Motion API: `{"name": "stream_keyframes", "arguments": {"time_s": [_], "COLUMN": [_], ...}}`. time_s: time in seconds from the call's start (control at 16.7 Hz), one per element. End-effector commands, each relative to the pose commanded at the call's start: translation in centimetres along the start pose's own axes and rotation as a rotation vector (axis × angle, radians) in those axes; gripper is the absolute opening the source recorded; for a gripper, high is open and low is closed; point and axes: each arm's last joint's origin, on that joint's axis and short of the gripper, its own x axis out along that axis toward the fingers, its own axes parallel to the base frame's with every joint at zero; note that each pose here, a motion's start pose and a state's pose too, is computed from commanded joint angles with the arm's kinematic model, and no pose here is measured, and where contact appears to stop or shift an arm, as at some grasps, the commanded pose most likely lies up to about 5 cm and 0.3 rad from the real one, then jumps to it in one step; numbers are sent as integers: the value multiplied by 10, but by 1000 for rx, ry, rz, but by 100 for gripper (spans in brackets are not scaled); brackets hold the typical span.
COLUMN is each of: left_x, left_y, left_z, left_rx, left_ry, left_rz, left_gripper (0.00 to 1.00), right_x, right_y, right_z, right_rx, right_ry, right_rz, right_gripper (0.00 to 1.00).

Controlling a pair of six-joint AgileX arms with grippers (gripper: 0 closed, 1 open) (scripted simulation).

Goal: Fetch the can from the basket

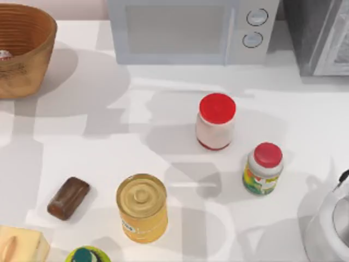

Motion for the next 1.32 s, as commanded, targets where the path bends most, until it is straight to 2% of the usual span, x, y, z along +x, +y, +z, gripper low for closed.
{"name": "stream_keyframes", "arguments": {"time_s": [0.24, 0.42, 0.6, 0.78, 1.14, 1.32], "left_x": [79, 132, 170, 187, 190, 206], "left_y": [18, 28, 34, 36, 33, 34], "left_z": [25, 25, 18, 13, 12, 6], "left_rx": [-6, -11, -16, -18, -14, -18], "left_ry": [187, 301, 382, 419, 422, 420], "left_rz": [-24, -44, -60, -69, -70, -69], "left_gripper": [100, 100, 100, 100, 100, 100], "right_x": [0, 0, 0, 0, 0, 0], "right_y": [0, 0, 0, 0, 0, 0], "right_z": [0, 0, 0, 0, 0, 0], "right_rx": [0, 0, 0, 0, 0, 0], "right_ry": [0, 0, 0, 0, 0, 0], "right_rz": [0, 0, 0, 0, 0, 0], "right_gripper": [100, 100, 100, 100, 100, 100]}}
